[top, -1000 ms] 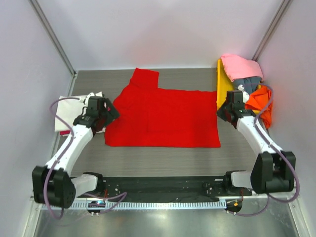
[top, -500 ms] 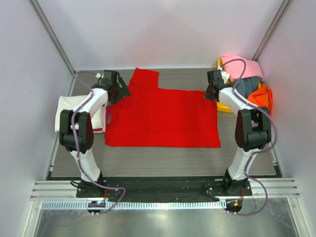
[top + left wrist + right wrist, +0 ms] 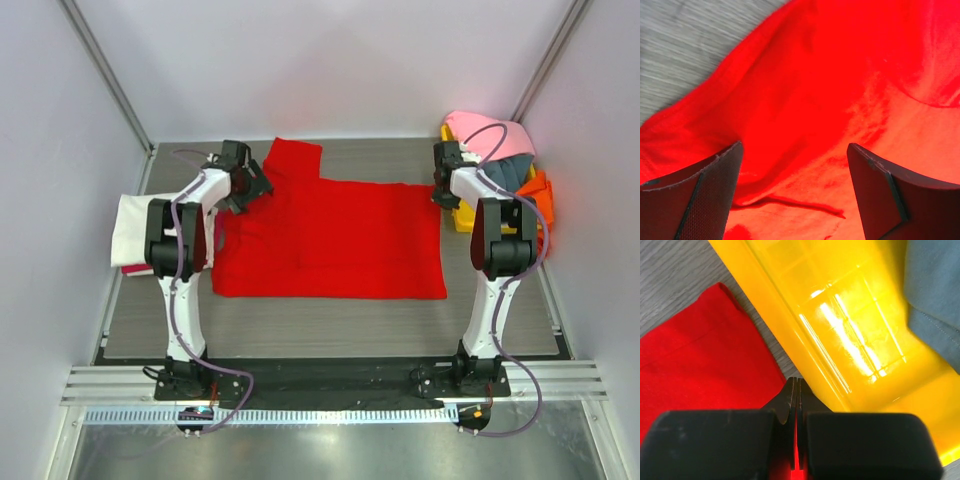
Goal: Fold and stack the t-shirts
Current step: Fold the tshirt
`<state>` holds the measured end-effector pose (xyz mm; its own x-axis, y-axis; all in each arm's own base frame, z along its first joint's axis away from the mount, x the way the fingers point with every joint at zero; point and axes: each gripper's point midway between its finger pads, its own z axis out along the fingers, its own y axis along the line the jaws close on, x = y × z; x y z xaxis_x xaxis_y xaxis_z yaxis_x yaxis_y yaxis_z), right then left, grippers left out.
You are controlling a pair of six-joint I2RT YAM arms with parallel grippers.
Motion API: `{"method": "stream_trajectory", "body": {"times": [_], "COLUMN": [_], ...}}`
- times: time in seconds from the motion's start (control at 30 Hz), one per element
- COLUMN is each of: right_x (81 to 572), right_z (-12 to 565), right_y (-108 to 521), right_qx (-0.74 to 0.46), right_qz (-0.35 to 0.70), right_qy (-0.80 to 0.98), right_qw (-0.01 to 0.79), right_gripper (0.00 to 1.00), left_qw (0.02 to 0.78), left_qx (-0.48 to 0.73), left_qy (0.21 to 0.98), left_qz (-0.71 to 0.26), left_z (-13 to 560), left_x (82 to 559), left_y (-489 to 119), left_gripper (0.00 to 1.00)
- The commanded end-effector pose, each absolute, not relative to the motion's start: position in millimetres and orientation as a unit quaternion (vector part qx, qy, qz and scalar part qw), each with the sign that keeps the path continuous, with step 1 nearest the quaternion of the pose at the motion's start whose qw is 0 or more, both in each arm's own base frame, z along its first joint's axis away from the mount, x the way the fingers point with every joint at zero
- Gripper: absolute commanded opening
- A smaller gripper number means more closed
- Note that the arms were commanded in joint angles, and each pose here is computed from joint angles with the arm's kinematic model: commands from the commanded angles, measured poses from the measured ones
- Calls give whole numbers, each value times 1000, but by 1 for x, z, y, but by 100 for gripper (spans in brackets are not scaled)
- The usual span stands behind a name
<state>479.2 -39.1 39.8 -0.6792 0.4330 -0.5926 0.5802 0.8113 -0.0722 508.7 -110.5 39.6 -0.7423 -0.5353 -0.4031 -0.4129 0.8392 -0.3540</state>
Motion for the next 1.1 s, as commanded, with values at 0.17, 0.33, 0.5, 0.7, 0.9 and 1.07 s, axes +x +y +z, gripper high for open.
{"method": "stream_trajectory", "body": {"times": [0.17,0.33,0.5,0.7,0.9,1.07], "right_x": [489,514,535,549,570,573], "right_z": [76,92,100,82,81,66], "right_y": [-41,-32,-29,-24,-17,-24], "right_qx": [288,275,268,263,258,263], "right_qz": [-100,-68,-56,-48,-38,-67], "right_qy": [894,890,888,896,896,899], "right_qw": [328,357,370,355,358,344], "right_gripper": [27,39,40,43,42,42], "left_qw": [221,257,305,322,339,358], "left_qx": [-340,-314,-301,-299,-284,-304], "left_qy": [907,905,896,890,886,876], "left_qz": [-118,-127,-116,-118,-140,-113], "left_z": [17,42,80,103,125,131], "left_x": [496,504,510,514,531,540], "left_y": [-76,-75,-67,-65,-71,-59], "left_gripper": [86,86,86,87,87,91]}}
